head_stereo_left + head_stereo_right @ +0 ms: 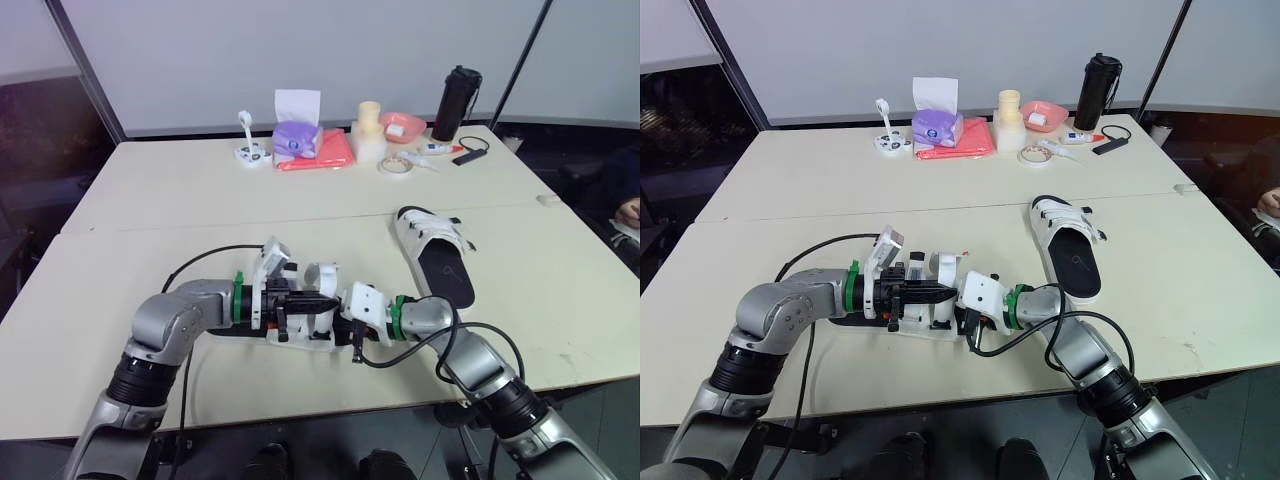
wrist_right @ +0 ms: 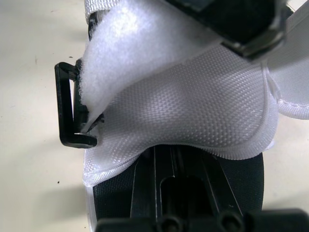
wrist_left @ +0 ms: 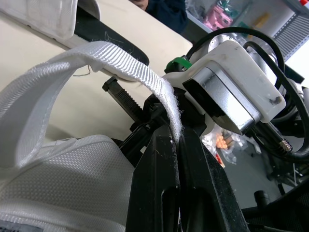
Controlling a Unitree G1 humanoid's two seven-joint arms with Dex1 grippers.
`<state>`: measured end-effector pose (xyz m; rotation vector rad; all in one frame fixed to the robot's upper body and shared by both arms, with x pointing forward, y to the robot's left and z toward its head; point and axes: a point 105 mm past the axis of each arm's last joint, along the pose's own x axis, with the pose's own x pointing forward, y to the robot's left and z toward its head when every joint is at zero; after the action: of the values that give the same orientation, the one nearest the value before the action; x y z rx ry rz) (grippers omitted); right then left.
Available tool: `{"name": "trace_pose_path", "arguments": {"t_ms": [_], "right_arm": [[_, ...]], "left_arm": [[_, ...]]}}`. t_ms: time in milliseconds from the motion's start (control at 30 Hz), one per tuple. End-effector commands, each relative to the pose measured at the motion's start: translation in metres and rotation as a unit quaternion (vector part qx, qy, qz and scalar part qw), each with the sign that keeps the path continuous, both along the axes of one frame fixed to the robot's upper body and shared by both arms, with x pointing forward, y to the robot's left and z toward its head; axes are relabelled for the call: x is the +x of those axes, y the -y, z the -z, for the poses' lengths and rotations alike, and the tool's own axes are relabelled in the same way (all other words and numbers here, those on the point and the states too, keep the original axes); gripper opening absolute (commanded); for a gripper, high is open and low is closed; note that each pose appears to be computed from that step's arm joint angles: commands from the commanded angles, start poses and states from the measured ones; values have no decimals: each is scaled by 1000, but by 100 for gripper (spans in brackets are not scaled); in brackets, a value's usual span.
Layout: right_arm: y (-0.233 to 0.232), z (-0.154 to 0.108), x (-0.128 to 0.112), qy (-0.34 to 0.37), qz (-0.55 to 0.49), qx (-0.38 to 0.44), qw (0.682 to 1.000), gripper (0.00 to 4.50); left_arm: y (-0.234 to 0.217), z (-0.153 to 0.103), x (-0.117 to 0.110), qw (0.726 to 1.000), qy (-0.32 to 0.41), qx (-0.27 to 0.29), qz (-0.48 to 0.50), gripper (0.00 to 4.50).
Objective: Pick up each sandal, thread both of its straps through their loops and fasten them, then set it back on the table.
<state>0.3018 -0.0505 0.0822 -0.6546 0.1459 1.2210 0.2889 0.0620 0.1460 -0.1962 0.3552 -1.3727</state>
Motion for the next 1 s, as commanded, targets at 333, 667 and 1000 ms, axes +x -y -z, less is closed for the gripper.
{"name": "trace_pose_path", "arguments": {"t_ms": [333,667,1000], "right_arm": [[21,47,-3,-64,38,-68,995,0],[21,47,-3,-64,37,-69,995,0],[20,47,-3,-64,36,-69,995,0]], "left_arm": [[0,-1,-4,1000,23,4,-4,2],[-10,20,-3,996,67,56,-4,2],[-8,21,-11,988,141,53,40,2]]}}
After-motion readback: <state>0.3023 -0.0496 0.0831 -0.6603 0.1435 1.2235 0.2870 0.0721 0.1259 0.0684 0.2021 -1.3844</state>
